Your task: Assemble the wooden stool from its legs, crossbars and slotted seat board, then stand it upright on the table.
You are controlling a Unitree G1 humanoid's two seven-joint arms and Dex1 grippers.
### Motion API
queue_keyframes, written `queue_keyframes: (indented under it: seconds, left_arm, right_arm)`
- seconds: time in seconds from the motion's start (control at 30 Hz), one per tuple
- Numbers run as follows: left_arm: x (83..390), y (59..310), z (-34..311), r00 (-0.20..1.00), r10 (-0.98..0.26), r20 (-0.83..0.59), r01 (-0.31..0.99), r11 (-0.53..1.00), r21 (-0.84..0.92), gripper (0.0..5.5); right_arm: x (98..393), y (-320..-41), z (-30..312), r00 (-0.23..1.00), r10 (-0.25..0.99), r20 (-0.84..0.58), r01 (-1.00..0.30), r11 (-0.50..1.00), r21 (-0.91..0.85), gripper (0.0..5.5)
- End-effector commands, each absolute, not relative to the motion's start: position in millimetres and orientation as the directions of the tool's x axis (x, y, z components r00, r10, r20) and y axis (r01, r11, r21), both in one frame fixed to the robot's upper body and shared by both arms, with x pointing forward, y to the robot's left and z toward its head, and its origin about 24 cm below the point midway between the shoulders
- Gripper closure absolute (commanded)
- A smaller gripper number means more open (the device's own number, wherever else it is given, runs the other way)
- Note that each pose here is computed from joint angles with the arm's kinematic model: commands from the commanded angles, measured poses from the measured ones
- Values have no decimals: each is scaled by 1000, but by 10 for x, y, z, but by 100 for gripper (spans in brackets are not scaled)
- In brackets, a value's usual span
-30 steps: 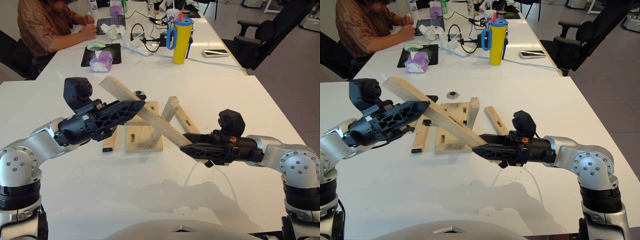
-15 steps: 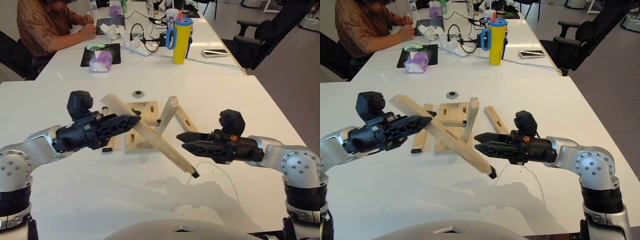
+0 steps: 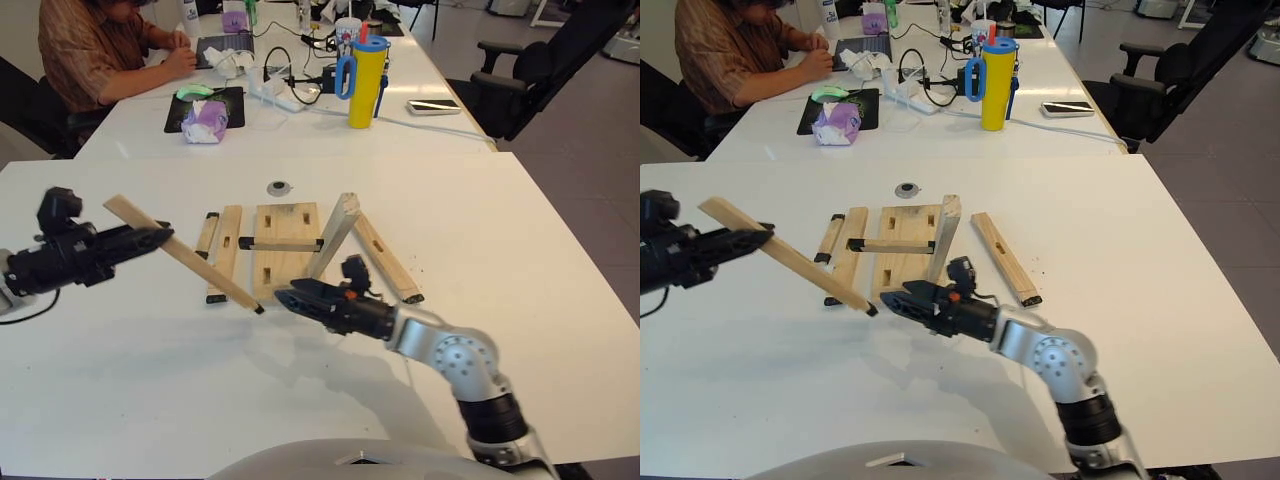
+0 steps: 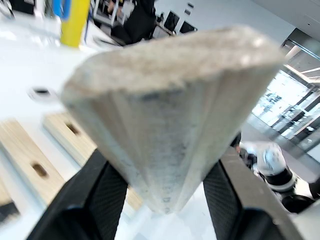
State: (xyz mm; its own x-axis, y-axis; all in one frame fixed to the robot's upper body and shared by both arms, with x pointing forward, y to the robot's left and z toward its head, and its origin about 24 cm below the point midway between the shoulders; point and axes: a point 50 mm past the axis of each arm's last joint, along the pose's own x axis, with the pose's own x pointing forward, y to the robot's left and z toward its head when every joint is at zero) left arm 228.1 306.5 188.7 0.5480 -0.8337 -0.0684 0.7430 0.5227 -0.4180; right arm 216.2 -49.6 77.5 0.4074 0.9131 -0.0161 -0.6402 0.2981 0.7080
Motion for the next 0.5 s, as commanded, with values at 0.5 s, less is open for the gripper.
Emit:
queue_keyframes:
  seconds: [0.5]
  left_arm:
    - [2407,2736,1782,587,-810,-10,784,571,-245,343]
  right_arm:
    - [2513,-740,538,631,700,-334,-539,705,460,180]
